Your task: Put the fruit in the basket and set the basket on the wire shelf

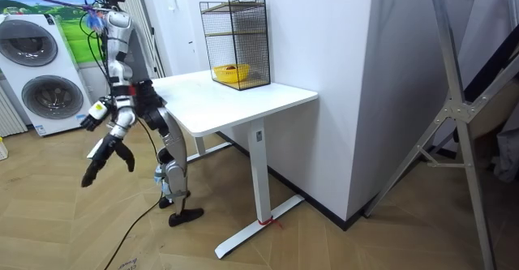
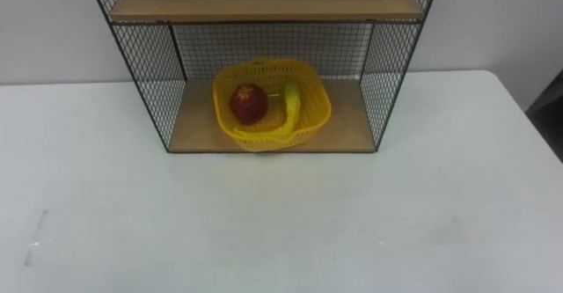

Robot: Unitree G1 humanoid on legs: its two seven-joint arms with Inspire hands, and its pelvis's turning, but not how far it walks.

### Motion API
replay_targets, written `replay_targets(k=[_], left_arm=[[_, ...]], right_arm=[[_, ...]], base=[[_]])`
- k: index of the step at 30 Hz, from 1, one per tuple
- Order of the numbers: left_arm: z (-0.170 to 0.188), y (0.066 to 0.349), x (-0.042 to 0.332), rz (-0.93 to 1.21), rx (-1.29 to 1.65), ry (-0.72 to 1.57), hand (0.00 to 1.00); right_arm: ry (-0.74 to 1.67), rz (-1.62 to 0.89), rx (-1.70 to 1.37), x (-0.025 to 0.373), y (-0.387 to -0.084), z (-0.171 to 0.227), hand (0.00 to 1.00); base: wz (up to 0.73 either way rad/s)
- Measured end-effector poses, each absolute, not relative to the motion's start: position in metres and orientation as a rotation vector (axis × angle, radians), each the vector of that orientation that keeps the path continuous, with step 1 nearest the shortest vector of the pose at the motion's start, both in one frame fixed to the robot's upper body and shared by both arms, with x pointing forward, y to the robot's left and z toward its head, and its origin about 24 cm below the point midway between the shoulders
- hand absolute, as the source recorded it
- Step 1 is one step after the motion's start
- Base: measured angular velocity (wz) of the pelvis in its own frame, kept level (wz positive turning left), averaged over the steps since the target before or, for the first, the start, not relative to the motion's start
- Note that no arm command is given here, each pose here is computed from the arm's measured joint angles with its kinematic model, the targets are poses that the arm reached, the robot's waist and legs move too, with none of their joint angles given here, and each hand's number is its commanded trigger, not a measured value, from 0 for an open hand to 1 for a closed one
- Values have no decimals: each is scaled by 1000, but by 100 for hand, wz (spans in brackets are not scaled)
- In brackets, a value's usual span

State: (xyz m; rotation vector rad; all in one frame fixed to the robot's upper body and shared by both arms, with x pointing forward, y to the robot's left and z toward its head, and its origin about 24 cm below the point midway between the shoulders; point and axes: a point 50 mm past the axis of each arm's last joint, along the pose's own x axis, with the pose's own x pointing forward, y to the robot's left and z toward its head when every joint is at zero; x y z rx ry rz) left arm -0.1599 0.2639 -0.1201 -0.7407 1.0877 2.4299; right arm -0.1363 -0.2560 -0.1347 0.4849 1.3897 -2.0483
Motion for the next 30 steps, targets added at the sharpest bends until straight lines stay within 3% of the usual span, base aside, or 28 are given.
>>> replay_targets(k=[4,8,16,20,30], left_arm=[[-131,250,-161,1980,-599,1408,0],[-137,256,-144,1587,-383,1561,0],[-161,258,-49,786,156,1624,0],[-162,260,-3,595,322,1498,0],[-165,245,-11,397,462,1518,0]], right_arm=[[1617,-1485,215,-116,-262,-143,0],[1621,-1251,108,-84,-278,-148,0],[1546,-754,-101,-11,-270,-161,0],[1497,-604,-121,10,-258,-166,0],[1482,-434,-68,16,-244,-170,0]], base=[[-5],[17],[-2],[-5],[-1]])
